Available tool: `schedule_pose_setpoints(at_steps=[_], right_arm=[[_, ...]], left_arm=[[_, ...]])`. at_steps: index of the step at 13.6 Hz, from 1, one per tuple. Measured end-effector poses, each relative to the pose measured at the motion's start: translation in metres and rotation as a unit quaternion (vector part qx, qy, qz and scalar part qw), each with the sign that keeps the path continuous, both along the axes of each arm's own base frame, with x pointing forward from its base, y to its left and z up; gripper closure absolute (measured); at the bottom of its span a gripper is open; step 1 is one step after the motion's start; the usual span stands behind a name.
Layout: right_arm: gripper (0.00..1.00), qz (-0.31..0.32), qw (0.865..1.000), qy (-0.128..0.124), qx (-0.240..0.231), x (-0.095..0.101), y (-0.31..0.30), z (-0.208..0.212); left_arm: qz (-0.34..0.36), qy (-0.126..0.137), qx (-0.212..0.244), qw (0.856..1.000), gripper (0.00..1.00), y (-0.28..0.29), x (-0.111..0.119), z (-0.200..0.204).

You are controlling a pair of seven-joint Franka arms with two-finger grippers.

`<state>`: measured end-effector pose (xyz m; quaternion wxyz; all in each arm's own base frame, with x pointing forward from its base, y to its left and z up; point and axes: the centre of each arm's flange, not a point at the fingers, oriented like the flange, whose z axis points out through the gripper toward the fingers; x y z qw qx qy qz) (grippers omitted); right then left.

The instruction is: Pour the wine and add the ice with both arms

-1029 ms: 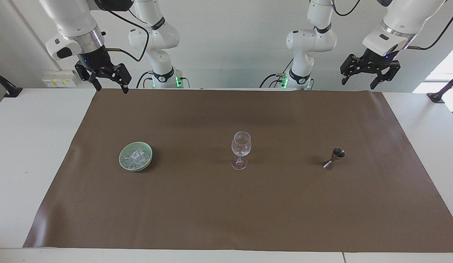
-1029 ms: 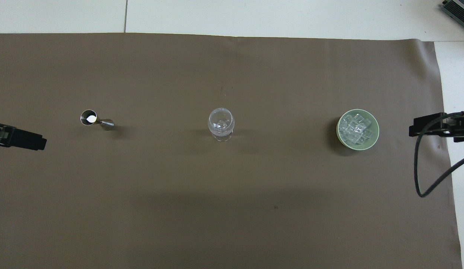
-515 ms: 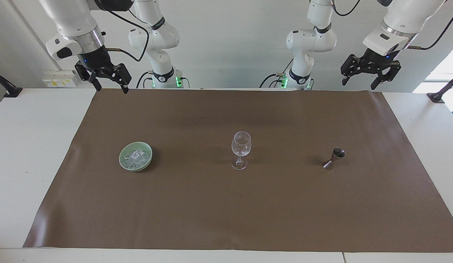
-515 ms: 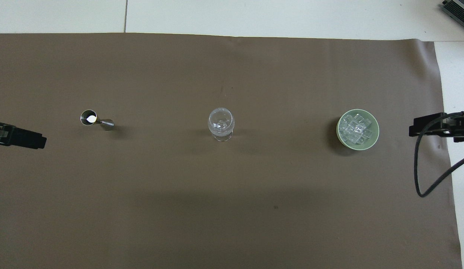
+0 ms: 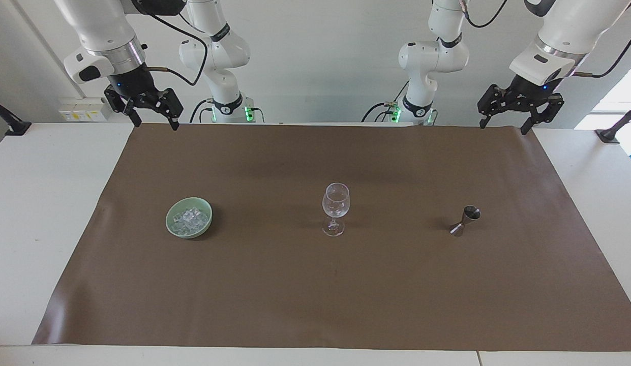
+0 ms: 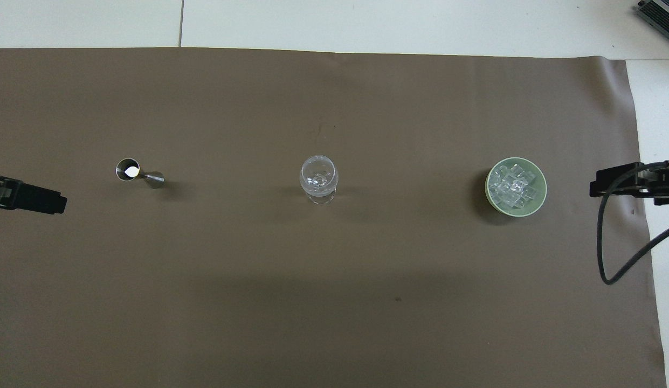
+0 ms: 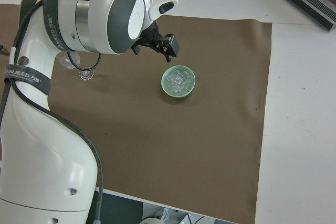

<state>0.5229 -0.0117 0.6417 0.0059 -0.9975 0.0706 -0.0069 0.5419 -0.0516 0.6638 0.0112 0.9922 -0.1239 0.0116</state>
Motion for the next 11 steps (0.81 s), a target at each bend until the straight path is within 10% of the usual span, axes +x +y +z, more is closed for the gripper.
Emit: schedule_pose_setpoints(at_steps=[11], right_arm=[[0.0, 0.0, 1.0, 0.0, 0.0, 0.0, 0.0, 0.0]], left_arm=[[0.029, 0.005, 0.002, 1.0, 0.0, 0.028, 0.056, -0.029]])
